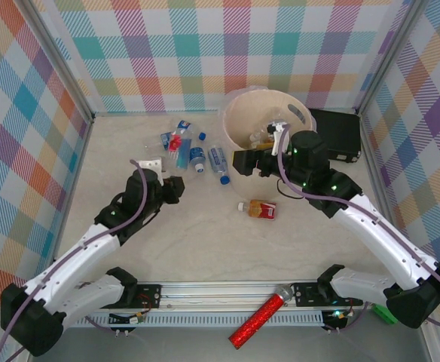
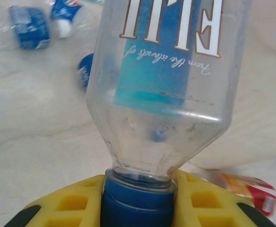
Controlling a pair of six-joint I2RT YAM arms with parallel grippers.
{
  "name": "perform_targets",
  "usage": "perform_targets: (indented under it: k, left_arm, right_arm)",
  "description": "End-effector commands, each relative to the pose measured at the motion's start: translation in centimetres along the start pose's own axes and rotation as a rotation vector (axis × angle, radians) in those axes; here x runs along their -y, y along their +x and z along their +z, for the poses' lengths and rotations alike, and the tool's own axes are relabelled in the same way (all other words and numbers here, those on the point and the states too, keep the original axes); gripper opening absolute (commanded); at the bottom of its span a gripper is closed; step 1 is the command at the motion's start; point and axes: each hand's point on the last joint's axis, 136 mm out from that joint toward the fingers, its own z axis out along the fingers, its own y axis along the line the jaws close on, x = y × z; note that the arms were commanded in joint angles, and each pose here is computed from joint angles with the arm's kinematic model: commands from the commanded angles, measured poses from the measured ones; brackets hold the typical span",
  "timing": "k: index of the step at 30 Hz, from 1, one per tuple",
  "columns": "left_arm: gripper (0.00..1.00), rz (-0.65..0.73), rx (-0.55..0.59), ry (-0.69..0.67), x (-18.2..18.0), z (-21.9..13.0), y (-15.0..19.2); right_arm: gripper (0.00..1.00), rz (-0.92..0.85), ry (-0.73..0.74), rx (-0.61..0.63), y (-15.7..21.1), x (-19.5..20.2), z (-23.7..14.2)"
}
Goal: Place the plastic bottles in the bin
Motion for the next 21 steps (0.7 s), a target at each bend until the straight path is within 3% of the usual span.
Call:
perform_targets:
  k: [1,9,21]
  left_arm:
    - [0.27,0.09,0.064,0.103,3.2,-1.7,-1.5]
    - [0.27,0.17,0.098,0.279,8.0,-4.0,-1.6]
    - [0.27,0.211,0.09,0.37,10.1,-5.5,-0.4]
  right_arm:
    - [0.99,0.01,-0.073,0.044,-2.0,-2.1,-0.4]
    - [0.99,0.01,-0.14,-0.002,-1.6,-3.7,0.7]
    - [0.99,0.036,-0.182,-0.059,1.0,-4.2,2.7]
